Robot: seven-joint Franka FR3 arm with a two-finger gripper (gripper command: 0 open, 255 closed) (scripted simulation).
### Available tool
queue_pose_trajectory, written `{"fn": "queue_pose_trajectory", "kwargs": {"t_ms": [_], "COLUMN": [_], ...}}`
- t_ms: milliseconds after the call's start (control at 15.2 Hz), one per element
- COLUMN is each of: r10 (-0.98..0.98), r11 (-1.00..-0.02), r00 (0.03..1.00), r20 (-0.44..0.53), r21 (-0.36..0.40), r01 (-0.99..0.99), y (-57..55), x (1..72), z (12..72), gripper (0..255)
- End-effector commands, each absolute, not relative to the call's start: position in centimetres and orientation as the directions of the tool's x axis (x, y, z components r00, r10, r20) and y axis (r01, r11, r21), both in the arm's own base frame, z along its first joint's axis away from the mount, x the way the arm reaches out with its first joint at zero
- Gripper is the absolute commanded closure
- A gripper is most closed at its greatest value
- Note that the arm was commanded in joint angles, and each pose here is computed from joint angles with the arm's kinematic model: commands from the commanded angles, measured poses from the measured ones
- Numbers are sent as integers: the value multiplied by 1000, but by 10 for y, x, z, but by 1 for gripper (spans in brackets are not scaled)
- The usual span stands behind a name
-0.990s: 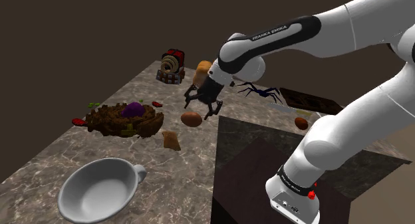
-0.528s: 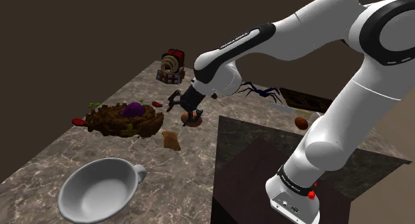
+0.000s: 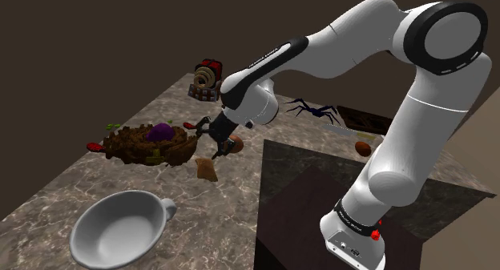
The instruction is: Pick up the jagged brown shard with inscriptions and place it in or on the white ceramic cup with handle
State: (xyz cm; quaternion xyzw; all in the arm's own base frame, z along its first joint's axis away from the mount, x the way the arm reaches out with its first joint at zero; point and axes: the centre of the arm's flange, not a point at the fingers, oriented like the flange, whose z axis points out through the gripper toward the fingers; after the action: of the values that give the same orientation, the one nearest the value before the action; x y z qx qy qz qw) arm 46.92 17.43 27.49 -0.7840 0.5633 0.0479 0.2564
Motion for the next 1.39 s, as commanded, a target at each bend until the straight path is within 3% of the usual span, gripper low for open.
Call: {"fn": "queue_pose_trajectory", "kwargs": {"t_ms": [0,462,528,1122,1188,1320], "r10": [-859,-859,-859,-859,-859,-789], "r11": [-234,-234,-234,-234,-234,-585], "r00": [361,361,361,361,361,607], "r20": [-364,-364,-364,-364,-364,-96], "r21": [-348,-348,-348,-348,-348,-186], "r01": [-908,-908,-908,-908,-908,-789], "y": [179,179,179,179,179,233], "x": [471,471,471,471,471,467], "z": [269,269,269,269,269,287], "gripper": [0,0,255,255,0,0]}}
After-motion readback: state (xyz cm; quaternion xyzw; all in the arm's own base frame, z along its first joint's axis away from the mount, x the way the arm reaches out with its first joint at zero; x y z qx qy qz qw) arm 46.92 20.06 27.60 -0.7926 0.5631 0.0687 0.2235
